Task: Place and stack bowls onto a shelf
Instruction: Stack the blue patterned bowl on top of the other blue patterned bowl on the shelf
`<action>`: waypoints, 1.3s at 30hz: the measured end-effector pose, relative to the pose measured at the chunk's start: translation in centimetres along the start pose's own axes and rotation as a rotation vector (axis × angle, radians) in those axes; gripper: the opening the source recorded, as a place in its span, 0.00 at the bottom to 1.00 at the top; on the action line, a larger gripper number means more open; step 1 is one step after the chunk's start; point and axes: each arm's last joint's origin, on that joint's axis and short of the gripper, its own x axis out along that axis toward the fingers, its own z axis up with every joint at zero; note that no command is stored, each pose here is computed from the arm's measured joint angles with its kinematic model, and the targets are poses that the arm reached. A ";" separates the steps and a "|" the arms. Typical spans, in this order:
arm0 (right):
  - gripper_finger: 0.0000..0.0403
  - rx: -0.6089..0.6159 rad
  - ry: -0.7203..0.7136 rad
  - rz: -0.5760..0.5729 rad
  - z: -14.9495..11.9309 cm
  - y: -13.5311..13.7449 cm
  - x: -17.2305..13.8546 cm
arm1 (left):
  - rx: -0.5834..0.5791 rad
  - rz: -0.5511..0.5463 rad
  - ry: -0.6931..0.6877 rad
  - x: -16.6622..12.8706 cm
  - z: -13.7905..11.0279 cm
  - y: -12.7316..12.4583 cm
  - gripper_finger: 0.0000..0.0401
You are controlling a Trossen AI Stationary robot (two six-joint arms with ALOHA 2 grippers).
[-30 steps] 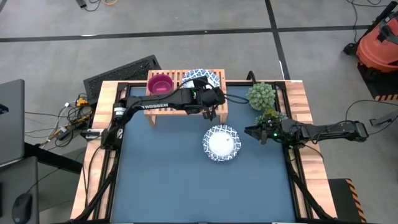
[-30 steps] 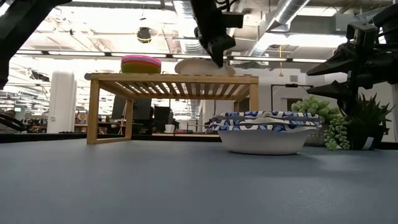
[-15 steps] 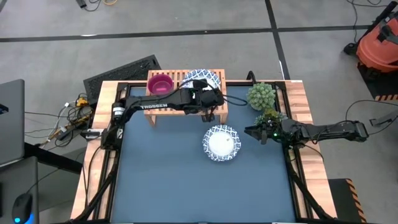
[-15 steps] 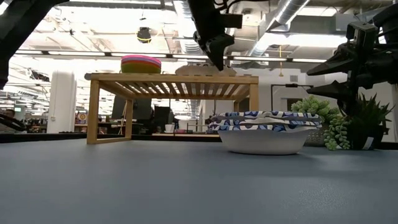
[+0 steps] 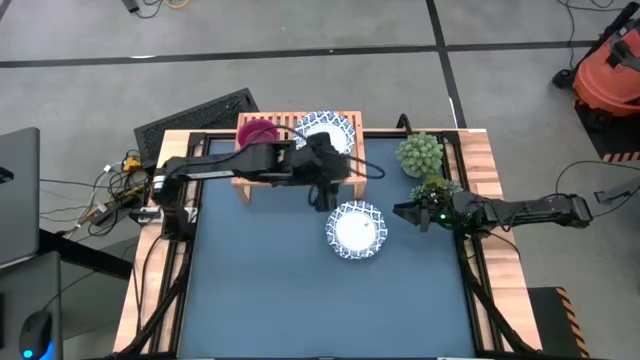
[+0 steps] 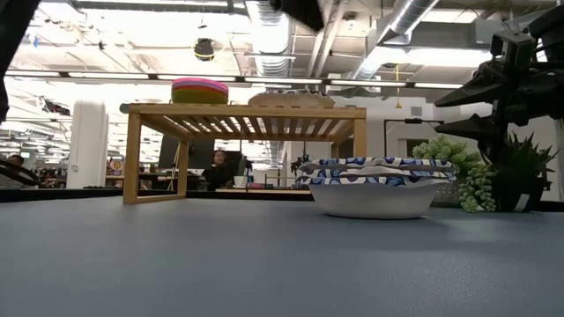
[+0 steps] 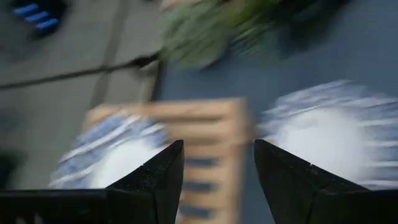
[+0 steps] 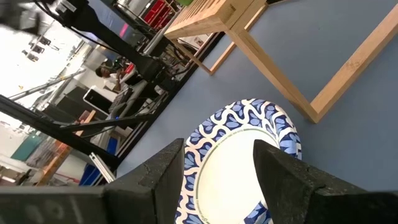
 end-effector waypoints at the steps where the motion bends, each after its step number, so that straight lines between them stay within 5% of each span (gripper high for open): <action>1: 0.54 -0.001 0.000 0.000 0.0 0.0 0.0 | -0.022 -0.061 -0.035 -0.8 0.3 -0.2 0.46; 4: 0.54 -0.002 0.000 0.000 0.0 0.0 0.0 | -0.102 -0.185 -0.125 -2.3 1.1 -1.2 0.46; 7: 0.54 -0.002 0.000 0.000 0.0 0.0 0.0 | -0.045 -0.237 -0.134 -2.5 1.3 -3.3 0.46; 11: 0.54 -0.001 0.000 0.000 0.0 0.0 0.0 | 0.072 -0.309 -0.167 -0.9 1.0 -7.9 0.46; 18: 0.54 0.006 0.000 -0.001 0.0 0.0 0.0 | 0.061 -0.319 -0.223 3.4 -1.6 -12.6 0.46; 28: 0.54 0.022 0.013 -0.014 -0.1 -0.1 0.1 | -0.105 -0.319 -0.297 6.9 -5.3 -15.0 0.46; 39: 0.54 0.027 0.018 -0.020 -0.2 -0.1 0.2 | 0.028 -0.319 -0.185 8.6 -7.5 -17.8 0.46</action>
